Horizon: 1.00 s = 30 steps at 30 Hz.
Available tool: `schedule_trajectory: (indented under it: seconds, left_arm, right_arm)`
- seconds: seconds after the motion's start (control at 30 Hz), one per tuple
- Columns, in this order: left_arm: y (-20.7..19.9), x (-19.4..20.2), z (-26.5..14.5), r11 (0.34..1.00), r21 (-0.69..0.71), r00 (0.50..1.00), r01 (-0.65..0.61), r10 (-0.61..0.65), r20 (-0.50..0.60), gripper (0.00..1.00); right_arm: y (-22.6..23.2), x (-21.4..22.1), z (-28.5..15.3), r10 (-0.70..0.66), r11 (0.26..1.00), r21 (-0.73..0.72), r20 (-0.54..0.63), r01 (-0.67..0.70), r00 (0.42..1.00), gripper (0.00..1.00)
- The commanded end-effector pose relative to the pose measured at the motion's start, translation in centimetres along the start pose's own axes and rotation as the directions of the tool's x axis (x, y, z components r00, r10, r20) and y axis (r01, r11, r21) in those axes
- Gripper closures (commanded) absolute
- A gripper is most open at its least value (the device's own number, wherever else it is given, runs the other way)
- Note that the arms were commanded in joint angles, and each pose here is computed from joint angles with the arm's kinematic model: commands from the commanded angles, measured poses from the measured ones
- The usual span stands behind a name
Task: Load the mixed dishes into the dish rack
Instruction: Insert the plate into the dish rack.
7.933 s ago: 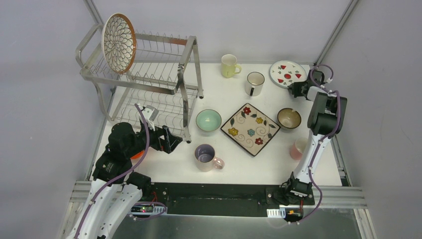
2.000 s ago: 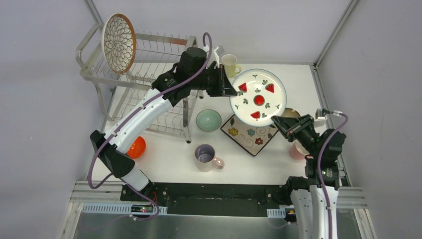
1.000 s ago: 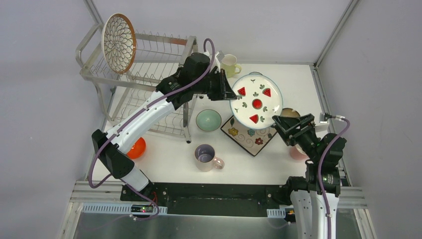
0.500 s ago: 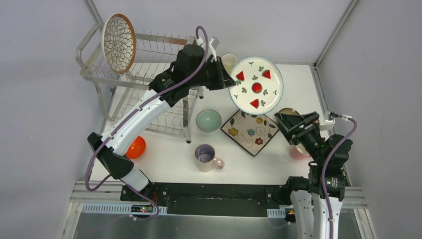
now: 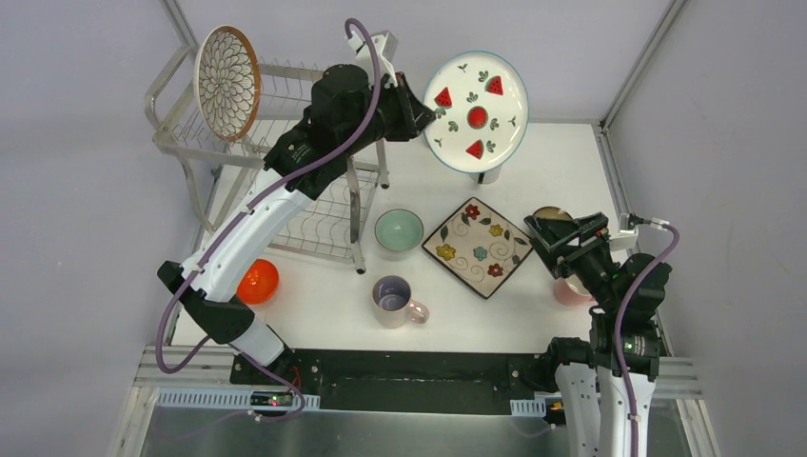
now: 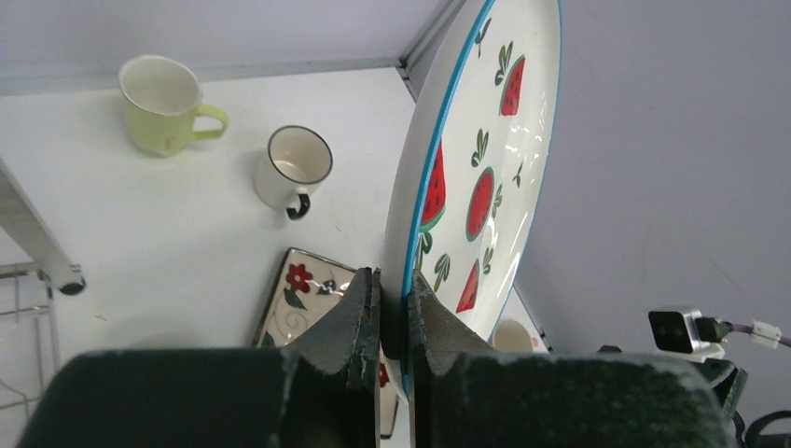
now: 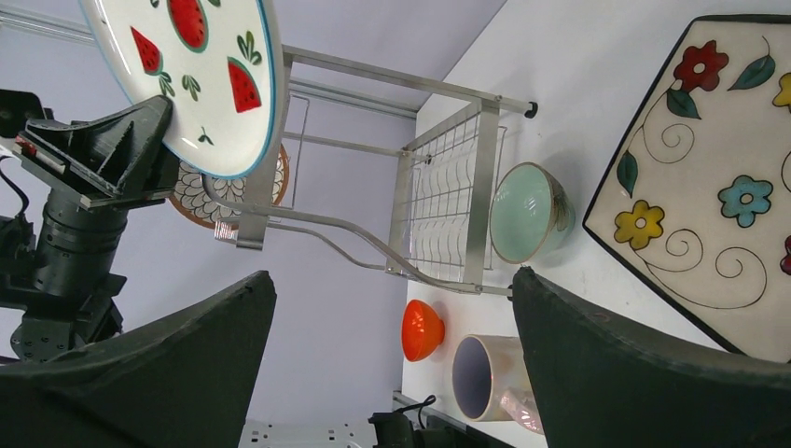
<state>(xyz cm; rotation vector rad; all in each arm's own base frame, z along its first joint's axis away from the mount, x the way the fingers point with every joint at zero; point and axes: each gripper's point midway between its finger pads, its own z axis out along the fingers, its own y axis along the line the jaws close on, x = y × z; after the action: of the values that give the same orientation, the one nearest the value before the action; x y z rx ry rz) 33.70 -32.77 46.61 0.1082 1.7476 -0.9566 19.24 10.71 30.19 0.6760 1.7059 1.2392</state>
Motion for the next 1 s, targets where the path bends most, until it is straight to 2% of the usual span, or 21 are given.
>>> schedule_trajectory:
  seconds: [0.0, 0.33, 0.6, 0.97]
  left_arm:
    - [-3.5, -11.9, -5.3, 0.996, 0.085, 0.927, -0.037, 0.002, 0.376, 1.00]
    - [-1.1, -17.9, -8.6, 0.998, 0.011, 0.855, -0.054, 0.040, 0.517, 1.00]
    - [-0.5, -21.7, -11.6, 0.994, -0.076, 0.775, -0.081, 0.111, 0.622, 1.00]
    - [1.6, -25.3, -15.8, 0.943, -0.304, 0.657, -0.135, 0.315, 0.685, 1.00]
  right_arm:
    - [1.1, -0.3, -0.3, -0.034, 0.999, -0.019, 0.013, 0.034, 0.999, 0.00]
    - [0.8, -0.1, -0.4, -0.032, 0.999, -0.011, 0.007, 0.032, 0.999, 0.00]
    - [1.2, -0.3, -0.3, -0.038, 0.999, -0.015, 0.007, 0.038, 0.999, 0.00]
    - [1.6, -0.2, -0.7, -0.051, 0.999, -0.007, 0.001, 0.051, 0.999, 0.00]
